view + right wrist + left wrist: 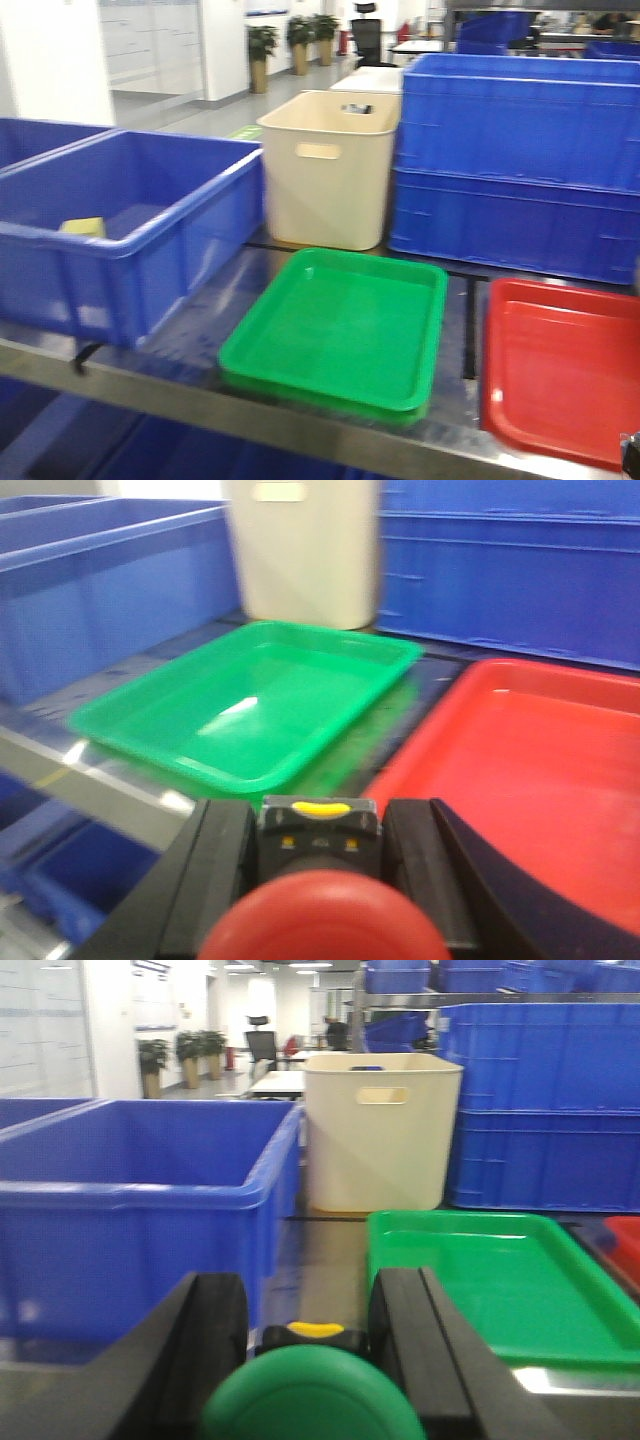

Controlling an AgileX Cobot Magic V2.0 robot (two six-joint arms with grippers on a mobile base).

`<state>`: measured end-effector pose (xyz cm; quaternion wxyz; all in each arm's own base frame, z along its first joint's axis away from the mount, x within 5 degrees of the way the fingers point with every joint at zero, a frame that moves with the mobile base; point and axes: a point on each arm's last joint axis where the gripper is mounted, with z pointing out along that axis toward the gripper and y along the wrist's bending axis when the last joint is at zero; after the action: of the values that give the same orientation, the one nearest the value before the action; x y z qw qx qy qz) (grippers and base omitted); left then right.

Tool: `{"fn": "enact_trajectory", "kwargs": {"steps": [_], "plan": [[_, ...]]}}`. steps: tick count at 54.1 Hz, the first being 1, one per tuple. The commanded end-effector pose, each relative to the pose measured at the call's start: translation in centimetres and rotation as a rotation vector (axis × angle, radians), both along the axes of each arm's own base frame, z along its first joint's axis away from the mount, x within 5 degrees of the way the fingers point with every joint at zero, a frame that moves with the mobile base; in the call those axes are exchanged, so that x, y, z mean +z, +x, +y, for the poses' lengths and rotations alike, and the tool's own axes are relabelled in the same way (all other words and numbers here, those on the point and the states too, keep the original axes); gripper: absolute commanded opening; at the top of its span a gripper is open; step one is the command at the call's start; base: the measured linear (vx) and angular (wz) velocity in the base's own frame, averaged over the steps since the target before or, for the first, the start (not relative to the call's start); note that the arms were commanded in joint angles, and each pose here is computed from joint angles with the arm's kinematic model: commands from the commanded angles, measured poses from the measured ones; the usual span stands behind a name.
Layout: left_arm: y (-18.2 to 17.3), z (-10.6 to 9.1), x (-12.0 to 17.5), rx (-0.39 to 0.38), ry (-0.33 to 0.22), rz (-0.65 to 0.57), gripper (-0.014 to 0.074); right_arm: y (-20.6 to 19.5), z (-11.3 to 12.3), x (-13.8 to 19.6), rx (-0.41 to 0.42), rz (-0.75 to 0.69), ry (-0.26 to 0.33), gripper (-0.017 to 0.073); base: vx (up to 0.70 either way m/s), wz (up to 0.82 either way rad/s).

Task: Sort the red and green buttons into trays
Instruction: 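Drive the base, holding both buttons, to the shelf with green and red trays, then lower the green button over the green tray and red button over the red tray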

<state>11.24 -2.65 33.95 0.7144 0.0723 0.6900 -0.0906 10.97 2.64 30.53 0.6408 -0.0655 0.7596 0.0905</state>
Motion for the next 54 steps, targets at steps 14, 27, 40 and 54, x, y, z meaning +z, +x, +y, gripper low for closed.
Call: {"fn": "enact_trajectory", "kwargs": {"steps": [14,27,40,54], "plan": [[-0.18,-0.23,1.76,-0.028,-0.036,-0.106,-0.0003,0.07,0.23,1.85,0.024,-0.111,0.023,-0.0009,0.20,-0.46],[-0.18,-0.23,1.76,-0.028,-0.036,-0.106,-0.0003,0.07,0.25,1.89,0.025,-0.115,0.024,-0.0009,0.21,-0.31],[-0.18,-0.23,1.76,-0.028,-0.036,-0.106,-0.0003,0.07,0.25,1.89,0.025,-0.115,0.024,-0.0009,0.19,-0.16],[-0.18,-0.23,1.76,-0.028,-0.036,-0.106,-0.0003,0.07,0.25,1.89,0.025,-0.115,0.024,-0.0009,0.16,-0.11]]}}
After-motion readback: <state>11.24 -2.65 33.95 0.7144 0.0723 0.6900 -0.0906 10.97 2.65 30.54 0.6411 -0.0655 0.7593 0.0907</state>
